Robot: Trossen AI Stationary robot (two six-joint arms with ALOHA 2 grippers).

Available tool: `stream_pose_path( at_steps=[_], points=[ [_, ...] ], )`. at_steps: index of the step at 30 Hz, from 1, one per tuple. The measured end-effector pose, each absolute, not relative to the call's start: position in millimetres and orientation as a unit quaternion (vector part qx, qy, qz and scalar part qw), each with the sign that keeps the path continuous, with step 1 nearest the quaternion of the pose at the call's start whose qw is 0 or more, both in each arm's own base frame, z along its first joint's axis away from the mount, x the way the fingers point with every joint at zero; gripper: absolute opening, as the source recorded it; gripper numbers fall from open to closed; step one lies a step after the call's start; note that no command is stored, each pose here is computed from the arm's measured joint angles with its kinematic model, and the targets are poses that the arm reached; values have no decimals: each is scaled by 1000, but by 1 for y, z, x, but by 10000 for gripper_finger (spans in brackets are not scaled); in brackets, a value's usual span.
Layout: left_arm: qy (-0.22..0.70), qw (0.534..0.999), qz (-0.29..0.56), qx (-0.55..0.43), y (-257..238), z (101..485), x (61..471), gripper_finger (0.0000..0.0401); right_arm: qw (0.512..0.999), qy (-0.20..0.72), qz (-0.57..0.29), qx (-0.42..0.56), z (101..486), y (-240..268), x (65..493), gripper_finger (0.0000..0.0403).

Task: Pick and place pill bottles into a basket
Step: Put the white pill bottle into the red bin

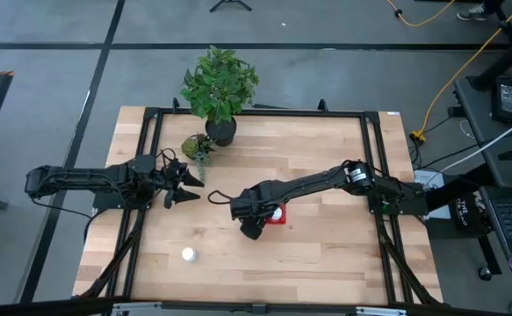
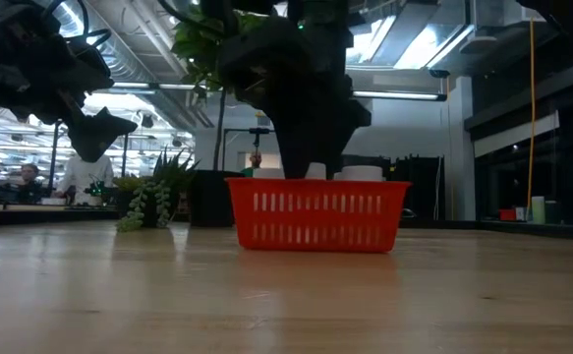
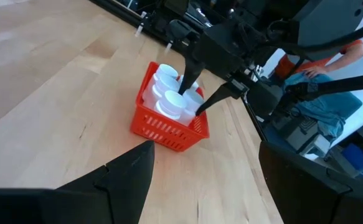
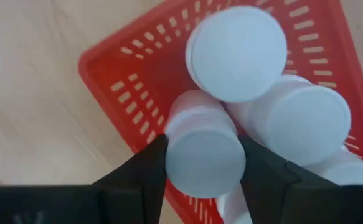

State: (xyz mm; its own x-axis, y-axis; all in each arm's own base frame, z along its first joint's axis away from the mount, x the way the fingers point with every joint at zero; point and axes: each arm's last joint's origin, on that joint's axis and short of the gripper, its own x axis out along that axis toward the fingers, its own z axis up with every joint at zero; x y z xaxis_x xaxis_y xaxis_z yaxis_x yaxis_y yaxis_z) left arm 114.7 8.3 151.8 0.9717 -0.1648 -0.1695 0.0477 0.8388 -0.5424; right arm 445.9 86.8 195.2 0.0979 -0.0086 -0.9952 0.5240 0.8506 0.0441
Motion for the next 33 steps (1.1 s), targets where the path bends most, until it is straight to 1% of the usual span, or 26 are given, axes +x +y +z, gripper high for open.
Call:
stream_pose_path(
  at_steps=[6,10,14,16,19,24,27,30,33],
  points=[
    [105,953,-56,-279,8,152,115,281,716,641,-185,206,195,87,447,175],
    [105,953,-56,-279,8,152,115,281,710,645,-181,216,195,88,447,206],
    [105,953,-56,-279,8,152,115,281,695,654,-198,224,195,87,443,240],
    [105,953,-56,-279,8,152,115,281,690,657,-204,224,196,87,441,251],
    [105,953,-56,-279,8,152,115,281,687,658,-209,226,203,87,440,257],
    [105,955,-57,-272,8,152,115,281,704,637,-205,237,229,87,444,258],
    [105,955,-57,-272,8,152,115,281,725,612,-211,234,248,86,447,258],
    [105,954,-57,-274,8,152,115,281,747,587,-234,207,272,84,445,258],
    [91,954,-64,-280,8,155,115,281,781,548,-259,151,295,85,440,258]
  ],
)
